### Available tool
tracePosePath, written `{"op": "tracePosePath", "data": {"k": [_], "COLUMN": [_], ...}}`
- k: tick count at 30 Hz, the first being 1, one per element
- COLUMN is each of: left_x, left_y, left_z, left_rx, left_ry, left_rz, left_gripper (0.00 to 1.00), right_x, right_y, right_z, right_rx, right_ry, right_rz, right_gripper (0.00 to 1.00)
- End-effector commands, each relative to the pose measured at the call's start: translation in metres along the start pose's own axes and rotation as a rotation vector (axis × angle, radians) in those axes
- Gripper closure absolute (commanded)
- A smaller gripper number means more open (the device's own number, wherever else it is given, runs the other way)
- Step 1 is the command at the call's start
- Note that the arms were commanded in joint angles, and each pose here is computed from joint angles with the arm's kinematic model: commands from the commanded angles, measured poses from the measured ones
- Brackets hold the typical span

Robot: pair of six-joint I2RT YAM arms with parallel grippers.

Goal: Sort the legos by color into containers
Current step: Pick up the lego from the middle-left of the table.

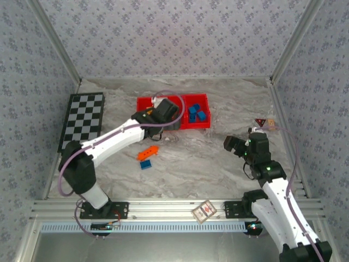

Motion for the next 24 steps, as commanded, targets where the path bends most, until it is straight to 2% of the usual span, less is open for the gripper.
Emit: {"op": "tracePosePath", "data": {"k": [1, 5, 9, 17, 24], "left_x": [0.014, 0.03, 0.046, 0.067, 0.067], "left_y": [0.007, 0.005, 0.008, 0.022, 0.007], "left_z": [-0.047, -0.102, -0.137, -0.156, -0.165], "left_rx": [0.124, 0.248, 0.304, 0.329, 0.367], "left_ry": [0.039, 0.123, 0.178, 0.181, 0.287], "left_rz": [0.091, 0.15, 0.215, 0.278, 0.145], "left_gripper": [0.0, 0.03, 0.08, 0.09, 0.12], "right_x": [0.005, 0.007, 0.008, 0.006, 0.007], "right_y": [-0.006, -0.009, -0.01, -0.012, -0.016], "right_z": [0.005, 0.008, 0.008, 0.006, 0.003], "right_rx": [-0.018, -0.029, -0.027, -0.013, 0.01], "right_ry": [0.004, 0.0, -0.01, -0.027, -0.045], "right_rz": [0.037, 0.044, 0.052, 0.043, 0.054], "right_gripper": [0.0, 0.0, 0.0, 0.0, 0.0]}}
Point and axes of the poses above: each hand's point on the last joint's axis, 136 mm out from that joint toward the fingers, its own y axis back along the fingers, its own x axis along the line the jaws close on, z = x × y, the point moved 10 cm from there along y, back along the fingers, and after that the axes turned 11 degrees about -y, right-handed, at the moved point
